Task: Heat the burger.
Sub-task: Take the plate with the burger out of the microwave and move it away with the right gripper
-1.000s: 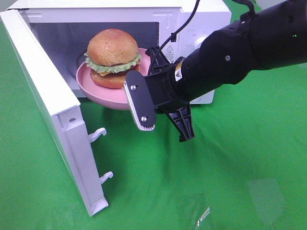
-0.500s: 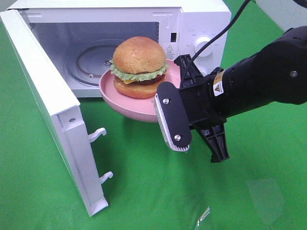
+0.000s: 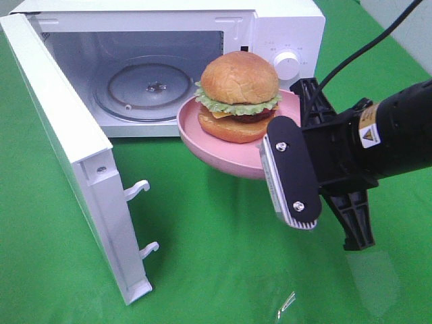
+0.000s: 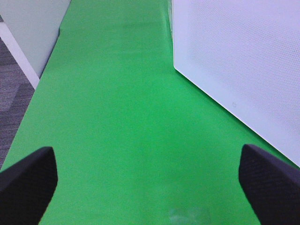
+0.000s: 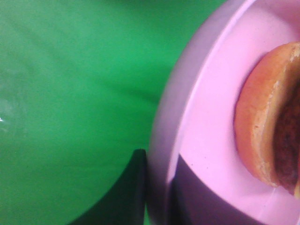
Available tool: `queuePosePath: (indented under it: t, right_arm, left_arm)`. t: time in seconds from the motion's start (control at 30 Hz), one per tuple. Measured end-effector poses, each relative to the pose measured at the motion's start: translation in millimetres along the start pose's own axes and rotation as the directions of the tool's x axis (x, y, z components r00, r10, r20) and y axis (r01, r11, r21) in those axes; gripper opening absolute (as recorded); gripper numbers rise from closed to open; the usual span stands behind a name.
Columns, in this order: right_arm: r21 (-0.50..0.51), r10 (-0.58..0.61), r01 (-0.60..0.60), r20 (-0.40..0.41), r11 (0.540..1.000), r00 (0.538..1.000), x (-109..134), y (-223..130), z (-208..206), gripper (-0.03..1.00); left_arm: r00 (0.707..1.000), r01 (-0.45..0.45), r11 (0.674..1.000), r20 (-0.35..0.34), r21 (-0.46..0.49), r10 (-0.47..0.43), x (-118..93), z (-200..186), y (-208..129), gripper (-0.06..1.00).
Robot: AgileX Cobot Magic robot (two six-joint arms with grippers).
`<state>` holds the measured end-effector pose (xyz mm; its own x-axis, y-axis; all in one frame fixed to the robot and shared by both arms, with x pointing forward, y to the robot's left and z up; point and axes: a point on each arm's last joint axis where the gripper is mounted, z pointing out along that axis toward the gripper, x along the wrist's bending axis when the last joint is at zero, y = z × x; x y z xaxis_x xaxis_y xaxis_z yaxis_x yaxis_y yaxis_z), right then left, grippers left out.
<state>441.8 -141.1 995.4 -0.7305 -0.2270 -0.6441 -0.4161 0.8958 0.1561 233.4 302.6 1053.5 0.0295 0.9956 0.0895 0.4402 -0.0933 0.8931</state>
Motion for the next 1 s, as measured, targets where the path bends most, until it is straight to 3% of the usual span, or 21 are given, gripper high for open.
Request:
queuePosePath:
  t: [0.33, 0.63, 0.87, 1.0]
  right_arm:
    - [0.071, -0.007, 0.006, 0.019, 0.997, 1.0, 8, -11, -33, 0.11]
    - [0.143, 0.052, -0.058, 0.045, 0.988, 0.998, 13, -21, -69, 0.11]
    - [0.197, 0.141, -0.151, 0.066, 0.969, 0.988, 18, -28, -87, 0.11]
    - [0.247, 0.253, -0.267, 0.088, 0.931, 0.963, 20, -34, -91, 0.11]
  left_arm:
    - [1.0, 0.0, 1.0, 0.0, 0.0, 0.0, 0, 0, 0, 0.97]
    - [1.0, 0.0, 1.0, 0.0, 0.0, 0.0, 0, 0, 0, 0.97]
    - [1.0, 0.0, 1.0, 0.0, 0.0, 0.0, 0, 0, 0, 0.97]
    - [1.0, 0.0, 1.0, 0.0, 0.0, 0.0, 0, 0, 0, 0.97]
